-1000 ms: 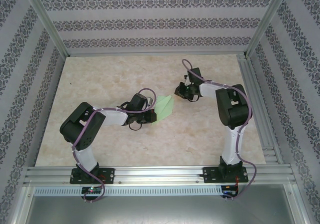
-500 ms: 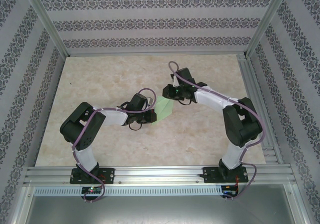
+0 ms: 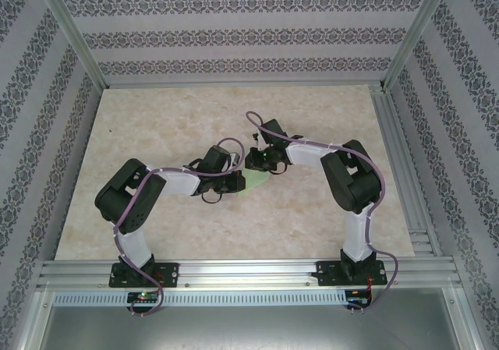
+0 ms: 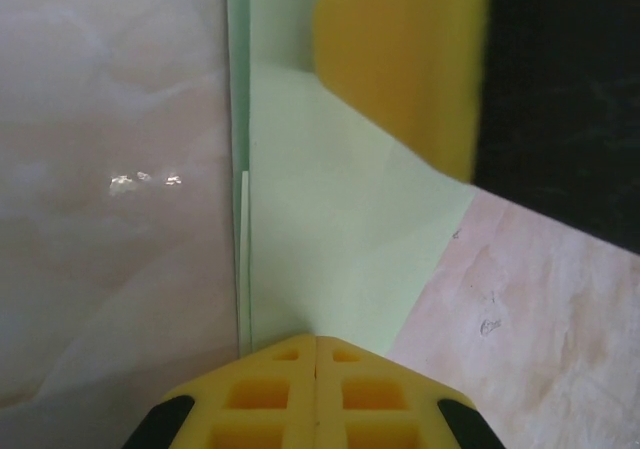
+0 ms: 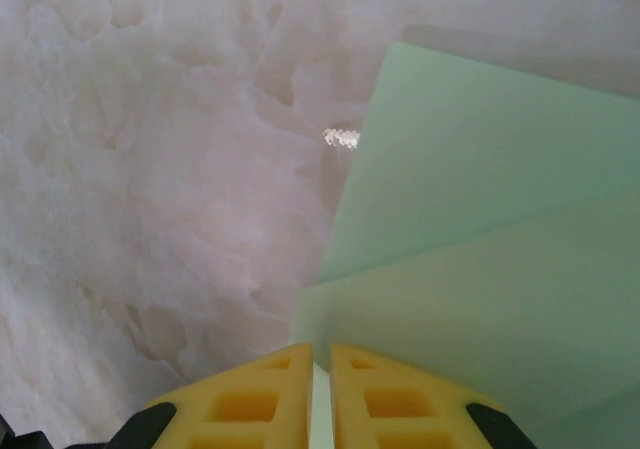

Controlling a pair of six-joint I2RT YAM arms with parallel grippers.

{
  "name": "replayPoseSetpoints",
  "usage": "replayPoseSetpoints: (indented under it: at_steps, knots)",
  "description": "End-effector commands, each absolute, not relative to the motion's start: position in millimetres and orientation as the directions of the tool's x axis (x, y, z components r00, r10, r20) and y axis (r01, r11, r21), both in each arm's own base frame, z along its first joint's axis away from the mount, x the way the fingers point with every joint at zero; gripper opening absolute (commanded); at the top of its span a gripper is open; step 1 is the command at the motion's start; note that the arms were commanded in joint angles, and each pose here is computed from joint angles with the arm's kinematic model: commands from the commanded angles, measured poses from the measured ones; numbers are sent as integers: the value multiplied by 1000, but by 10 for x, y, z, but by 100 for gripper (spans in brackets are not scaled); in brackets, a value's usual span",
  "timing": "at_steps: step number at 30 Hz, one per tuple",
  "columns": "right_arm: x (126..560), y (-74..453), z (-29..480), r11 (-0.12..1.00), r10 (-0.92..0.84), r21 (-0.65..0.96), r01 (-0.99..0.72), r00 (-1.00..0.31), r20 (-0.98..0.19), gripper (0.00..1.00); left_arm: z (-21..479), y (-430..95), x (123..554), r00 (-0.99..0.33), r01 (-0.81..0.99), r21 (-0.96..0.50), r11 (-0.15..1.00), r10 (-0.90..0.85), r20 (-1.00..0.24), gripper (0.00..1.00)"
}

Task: Fold a paper plane with a square sheet of paper (pick it up from the middle)
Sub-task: Fourth fold the wing at the center of the table.

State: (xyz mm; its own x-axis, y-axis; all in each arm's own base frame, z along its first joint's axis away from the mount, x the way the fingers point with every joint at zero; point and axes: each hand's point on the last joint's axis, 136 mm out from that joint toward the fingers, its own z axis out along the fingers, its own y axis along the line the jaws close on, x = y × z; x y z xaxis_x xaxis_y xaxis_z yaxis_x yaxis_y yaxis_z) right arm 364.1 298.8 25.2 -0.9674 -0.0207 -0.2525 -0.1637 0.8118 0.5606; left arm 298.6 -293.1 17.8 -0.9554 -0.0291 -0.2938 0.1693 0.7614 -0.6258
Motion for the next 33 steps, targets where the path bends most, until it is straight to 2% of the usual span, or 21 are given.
replayPoseSetpoints:
  at_steps: [1,22,33]
  knots:
    - [3822,3028,305,785,2,596,-170,-961,-276,13,-329,-2692,2565,-992,99,-533,840,44,-115,5]
    - [4529,2234,-16,812,180,582,-42,-931,-318,11,-305,-2652,2508,-993,94,-529,843,42,-110,5]
    - [4814,1990,317,837,209,545,-52,-890,-405,11,-274,-2666,2521,-992,99,-533,840,42,-116,5]
